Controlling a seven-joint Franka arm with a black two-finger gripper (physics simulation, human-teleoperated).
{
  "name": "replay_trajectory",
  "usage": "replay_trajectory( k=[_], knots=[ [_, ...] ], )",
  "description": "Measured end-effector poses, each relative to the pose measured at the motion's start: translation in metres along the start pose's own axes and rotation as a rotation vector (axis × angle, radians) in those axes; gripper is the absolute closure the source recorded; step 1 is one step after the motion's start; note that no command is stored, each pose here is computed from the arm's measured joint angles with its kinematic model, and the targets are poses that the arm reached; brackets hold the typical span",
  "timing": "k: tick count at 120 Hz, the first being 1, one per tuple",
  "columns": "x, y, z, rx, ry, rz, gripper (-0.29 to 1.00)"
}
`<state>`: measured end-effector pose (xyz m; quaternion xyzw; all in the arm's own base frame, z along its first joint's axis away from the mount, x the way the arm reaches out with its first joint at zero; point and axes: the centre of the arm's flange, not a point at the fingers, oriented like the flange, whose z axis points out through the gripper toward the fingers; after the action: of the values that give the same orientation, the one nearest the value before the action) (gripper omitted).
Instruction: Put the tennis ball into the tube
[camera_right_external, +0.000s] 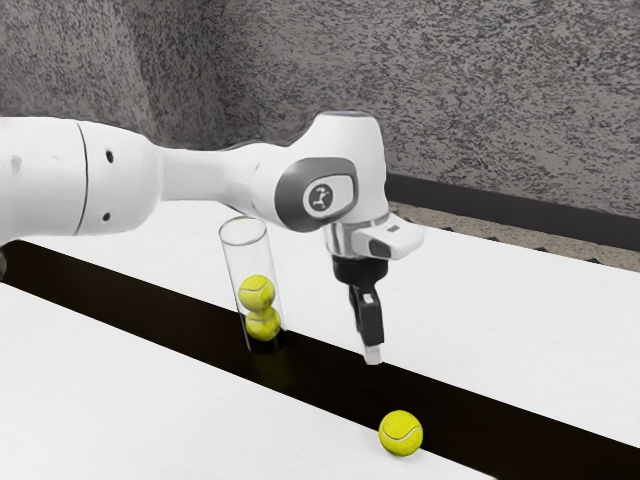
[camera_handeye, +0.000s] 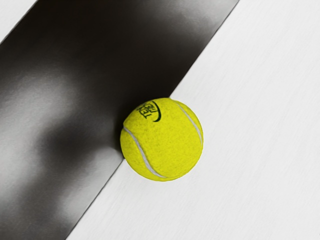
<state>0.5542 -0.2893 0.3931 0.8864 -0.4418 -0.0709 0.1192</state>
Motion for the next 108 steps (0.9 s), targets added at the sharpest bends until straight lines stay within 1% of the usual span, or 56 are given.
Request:
replay_trajectory(
  k=[18,47,52,66,75,88,97,108],
  knots=[
    [0.015,0.004,0.054,-0.082,0.003,-0.031,0.00],
    [0.021,-0.011,0.122,-0.155,-0.011,-0.106,0.00],
    [0.022,-0.016,0.132,-0.155,-0.004,-0.120,0.00],
    [0.027,-0.032,0.142,-0.120,0.043,-0.146,0.00],
    [0.029,-0.037,0.152,-0.112,0.056,-0.159,0.00],
    [0.025,-0.035,0.156,-0.106,0.064,-0.168,-0.11],
    [0.022,-0.034,0.147,-0.098,0.074,-0.172,0.07],
    [0.021,-0.034,0.143,-0.090,0.081,-0.174,0.21]
  ],
)
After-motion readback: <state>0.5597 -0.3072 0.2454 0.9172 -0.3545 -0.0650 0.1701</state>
